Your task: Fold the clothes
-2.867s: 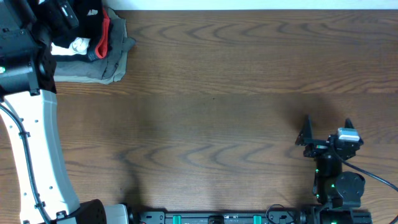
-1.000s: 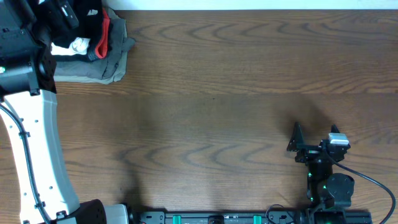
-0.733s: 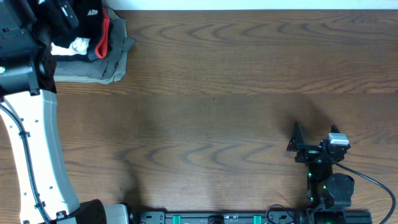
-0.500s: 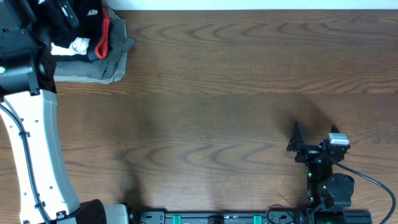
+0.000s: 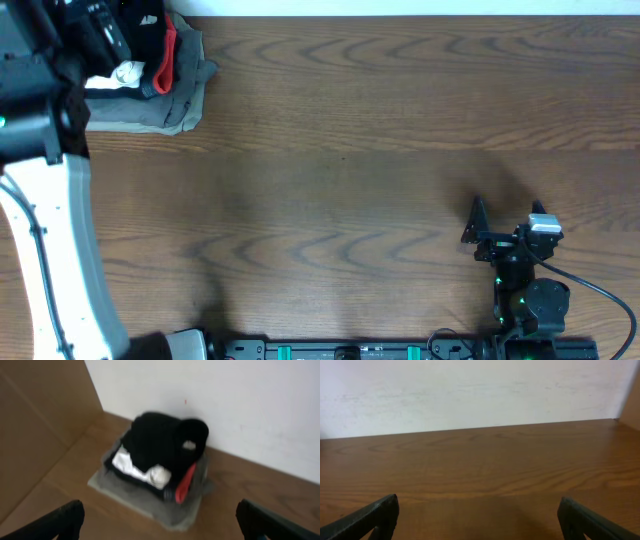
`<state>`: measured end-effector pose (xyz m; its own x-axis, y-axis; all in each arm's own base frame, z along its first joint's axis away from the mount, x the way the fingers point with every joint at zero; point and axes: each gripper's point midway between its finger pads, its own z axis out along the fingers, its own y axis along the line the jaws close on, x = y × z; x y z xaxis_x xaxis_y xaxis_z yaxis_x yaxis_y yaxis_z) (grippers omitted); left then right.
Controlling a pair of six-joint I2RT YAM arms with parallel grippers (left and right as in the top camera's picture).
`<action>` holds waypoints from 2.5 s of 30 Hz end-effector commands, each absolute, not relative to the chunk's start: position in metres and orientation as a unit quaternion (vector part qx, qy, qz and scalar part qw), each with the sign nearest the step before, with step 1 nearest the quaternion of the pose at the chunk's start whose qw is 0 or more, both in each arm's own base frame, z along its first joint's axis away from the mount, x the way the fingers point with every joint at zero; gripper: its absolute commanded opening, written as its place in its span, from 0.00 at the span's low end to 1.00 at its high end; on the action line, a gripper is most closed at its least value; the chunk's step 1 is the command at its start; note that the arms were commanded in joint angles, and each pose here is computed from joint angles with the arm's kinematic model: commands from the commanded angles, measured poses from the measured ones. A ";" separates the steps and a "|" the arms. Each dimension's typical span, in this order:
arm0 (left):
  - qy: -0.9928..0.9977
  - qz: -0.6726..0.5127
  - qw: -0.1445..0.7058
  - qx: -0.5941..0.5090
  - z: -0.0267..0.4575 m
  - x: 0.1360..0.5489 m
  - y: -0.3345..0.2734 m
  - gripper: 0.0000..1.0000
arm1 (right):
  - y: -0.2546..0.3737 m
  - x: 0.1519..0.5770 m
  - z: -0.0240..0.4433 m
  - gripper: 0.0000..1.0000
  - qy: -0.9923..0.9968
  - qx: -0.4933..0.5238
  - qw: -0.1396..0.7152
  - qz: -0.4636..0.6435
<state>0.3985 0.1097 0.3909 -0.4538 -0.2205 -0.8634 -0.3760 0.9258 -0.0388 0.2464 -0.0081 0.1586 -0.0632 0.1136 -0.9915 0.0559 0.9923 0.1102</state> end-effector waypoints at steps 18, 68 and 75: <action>0.769 -0.061 0.634 -0.046 0.291 0.297 0.010 0.98 | -0.005 0.246 0.158 0.99 0.729 0.058 0.682 0.030; 0.755 -0.050 0.653 -0.037 0.139 0.244 0.000 0.98 | -0.005 0.246 0.158 0.99 0.729 0.058 0.682 0.030; 0.755 -0.050 0.653 -0.037 0.139 0.244 0.000 0.98 | -0.005 0.246 0.158 0.99 0.729 0.058 0.682 0.030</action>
<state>0.2454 0.0031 0.1533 -0.0966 -0.1249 -0.9875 -0.0028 0.9921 -0.1252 0.2464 -0.0080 0.1585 -0.0632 0.1140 -0.9915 0.0555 0.9923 0.1106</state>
